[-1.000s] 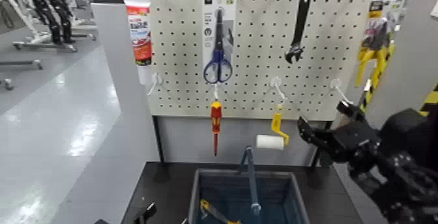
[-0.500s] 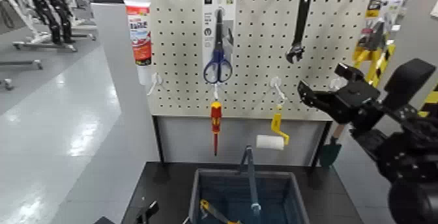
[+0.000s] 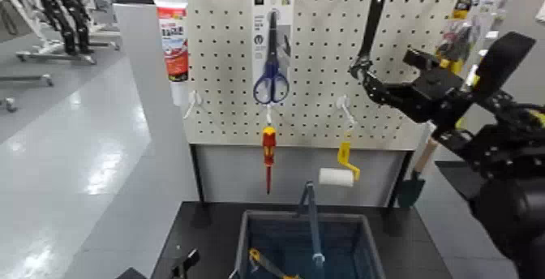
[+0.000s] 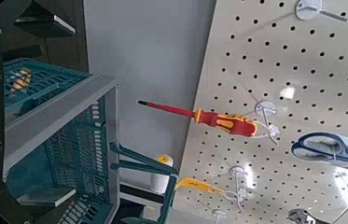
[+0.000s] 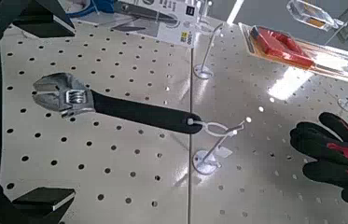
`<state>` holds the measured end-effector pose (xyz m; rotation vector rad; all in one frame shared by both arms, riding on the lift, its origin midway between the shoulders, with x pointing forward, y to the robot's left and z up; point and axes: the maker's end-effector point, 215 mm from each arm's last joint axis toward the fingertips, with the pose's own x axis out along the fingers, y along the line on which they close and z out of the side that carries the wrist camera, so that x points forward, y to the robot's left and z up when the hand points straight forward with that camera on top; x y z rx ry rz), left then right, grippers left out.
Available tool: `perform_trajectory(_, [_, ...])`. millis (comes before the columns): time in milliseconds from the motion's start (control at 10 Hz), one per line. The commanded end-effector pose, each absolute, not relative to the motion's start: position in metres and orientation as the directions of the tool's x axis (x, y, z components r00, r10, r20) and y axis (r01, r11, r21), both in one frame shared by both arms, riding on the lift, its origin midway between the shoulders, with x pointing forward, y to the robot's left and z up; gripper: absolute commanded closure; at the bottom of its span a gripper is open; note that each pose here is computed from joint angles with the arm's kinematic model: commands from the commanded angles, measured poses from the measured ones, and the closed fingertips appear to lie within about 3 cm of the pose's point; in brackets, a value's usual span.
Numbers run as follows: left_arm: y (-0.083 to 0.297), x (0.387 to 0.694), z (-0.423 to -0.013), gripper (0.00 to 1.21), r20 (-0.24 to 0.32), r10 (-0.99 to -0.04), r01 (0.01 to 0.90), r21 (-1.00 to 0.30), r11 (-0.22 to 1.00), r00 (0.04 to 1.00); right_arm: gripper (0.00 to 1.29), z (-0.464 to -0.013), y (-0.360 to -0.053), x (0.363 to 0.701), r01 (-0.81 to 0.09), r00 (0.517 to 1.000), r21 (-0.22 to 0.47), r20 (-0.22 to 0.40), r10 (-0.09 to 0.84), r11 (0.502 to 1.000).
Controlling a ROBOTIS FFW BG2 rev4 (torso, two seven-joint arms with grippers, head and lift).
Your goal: Put the black wrench into the crate.
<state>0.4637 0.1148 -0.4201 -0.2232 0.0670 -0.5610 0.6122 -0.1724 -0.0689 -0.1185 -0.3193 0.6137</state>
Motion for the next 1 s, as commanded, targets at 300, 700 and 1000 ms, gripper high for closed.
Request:
perform_trajectory(300, [0.112,0.465,-0.420,0.10,-0.002,-0.540,0.526,-0.226,0.820,0.842,0.14,-0.048,-0.152,0.627,-0.623,0.704,-0.194,0.282,0.651,0.758])
perform_trajectory(700, [0.113,0.465,-0.420,0.10,-0.003,-0.542,0.527,-0.225,0.819,0.841,0.55,-0.054,-0.131,0.632,-0.729,0.622,-0.173,0.235,0.747,0.662])
perform_trajectory(1000, [0.113,0.465,-0.419,0.10,0.000,-0.541,0.528,-0.223,0.820,0.841,1.11,-0.048,-0.132,0.632,-0.714,0.632,-0.202,0.225,0.741,0.670])
